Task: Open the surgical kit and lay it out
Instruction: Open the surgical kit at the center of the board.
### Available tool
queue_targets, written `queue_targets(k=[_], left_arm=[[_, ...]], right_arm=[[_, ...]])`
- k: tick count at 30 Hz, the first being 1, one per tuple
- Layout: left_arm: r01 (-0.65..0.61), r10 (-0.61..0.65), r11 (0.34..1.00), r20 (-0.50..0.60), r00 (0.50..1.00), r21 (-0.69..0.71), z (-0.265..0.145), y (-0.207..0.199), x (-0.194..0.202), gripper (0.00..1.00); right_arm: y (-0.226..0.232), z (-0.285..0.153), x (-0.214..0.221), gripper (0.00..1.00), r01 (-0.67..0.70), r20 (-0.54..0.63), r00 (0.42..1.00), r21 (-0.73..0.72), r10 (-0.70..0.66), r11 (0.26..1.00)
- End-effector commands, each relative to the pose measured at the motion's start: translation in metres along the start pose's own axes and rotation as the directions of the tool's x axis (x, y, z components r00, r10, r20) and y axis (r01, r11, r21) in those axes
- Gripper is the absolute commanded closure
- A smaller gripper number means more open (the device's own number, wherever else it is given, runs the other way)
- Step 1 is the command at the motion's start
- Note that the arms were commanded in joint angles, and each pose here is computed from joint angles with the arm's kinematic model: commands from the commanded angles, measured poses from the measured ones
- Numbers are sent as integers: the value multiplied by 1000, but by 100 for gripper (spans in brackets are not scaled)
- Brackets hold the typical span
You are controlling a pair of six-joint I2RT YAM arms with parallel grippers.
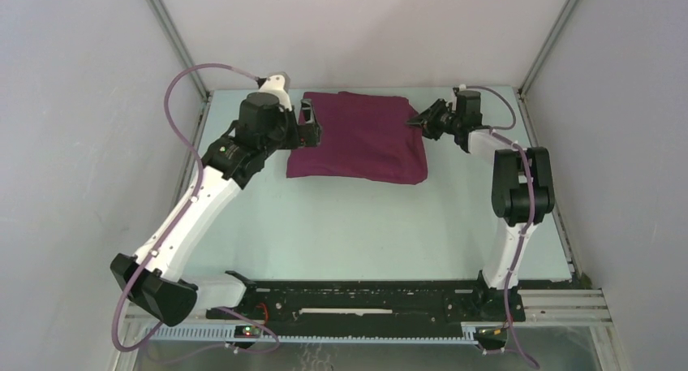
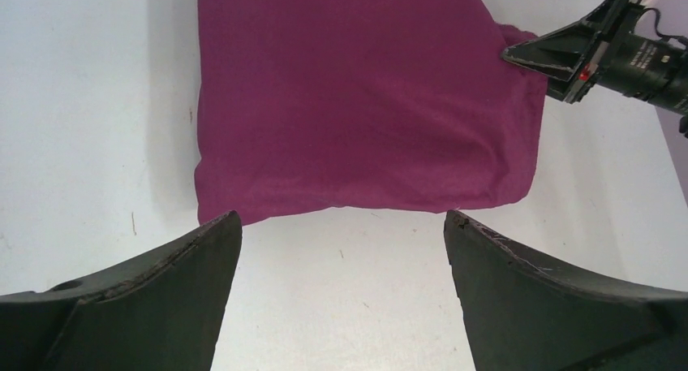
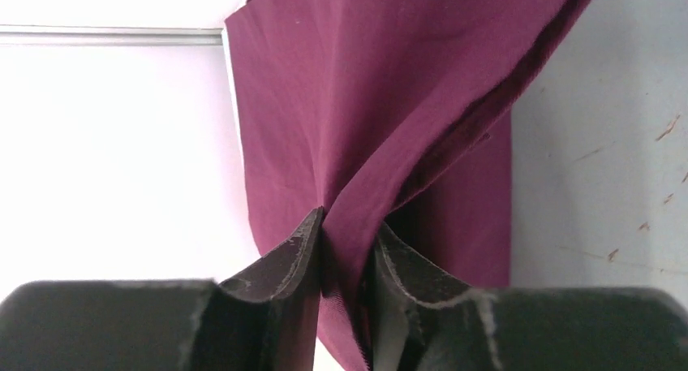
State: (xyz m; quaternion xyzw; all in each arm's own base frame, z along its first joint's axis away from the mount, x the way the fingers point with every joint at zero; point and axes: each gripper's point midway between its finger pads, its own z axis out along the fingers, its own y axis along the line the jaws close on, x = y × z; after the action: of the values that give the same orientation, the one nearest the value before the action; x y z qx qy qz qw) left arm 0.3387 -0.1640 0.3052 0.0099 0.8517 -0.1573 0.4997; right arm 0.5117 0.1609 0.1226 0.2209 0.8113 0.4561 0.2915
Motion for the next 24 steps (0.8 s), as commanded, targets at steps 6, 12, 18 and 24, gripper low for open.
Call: queue_targets(k=[6, 12, 18, 24], left_arm=[[40, -49, 989, 63, 997, 140, 11, -32, -27, 0], [71, -91, 973, 82, 993, 219, 39, -49, -24, 0], [79, -94, 967, 51, 994, 241, 87, -60, -8, 0], [112, -126, 956, 34, 991, 273, 106, -65, 8, 0]], right_arm=[[85, -33, 2, 100, 156, 47, 986, 28, -158, 987], [124, -16, 38, 100, 208, -31, 978, 90, -206, 974], [167, 12, 80, 100, 167, -132, 977, -6, -167, 986], [188, 27, 100, 100, 43, -200, 978, -97, -61, 994]])
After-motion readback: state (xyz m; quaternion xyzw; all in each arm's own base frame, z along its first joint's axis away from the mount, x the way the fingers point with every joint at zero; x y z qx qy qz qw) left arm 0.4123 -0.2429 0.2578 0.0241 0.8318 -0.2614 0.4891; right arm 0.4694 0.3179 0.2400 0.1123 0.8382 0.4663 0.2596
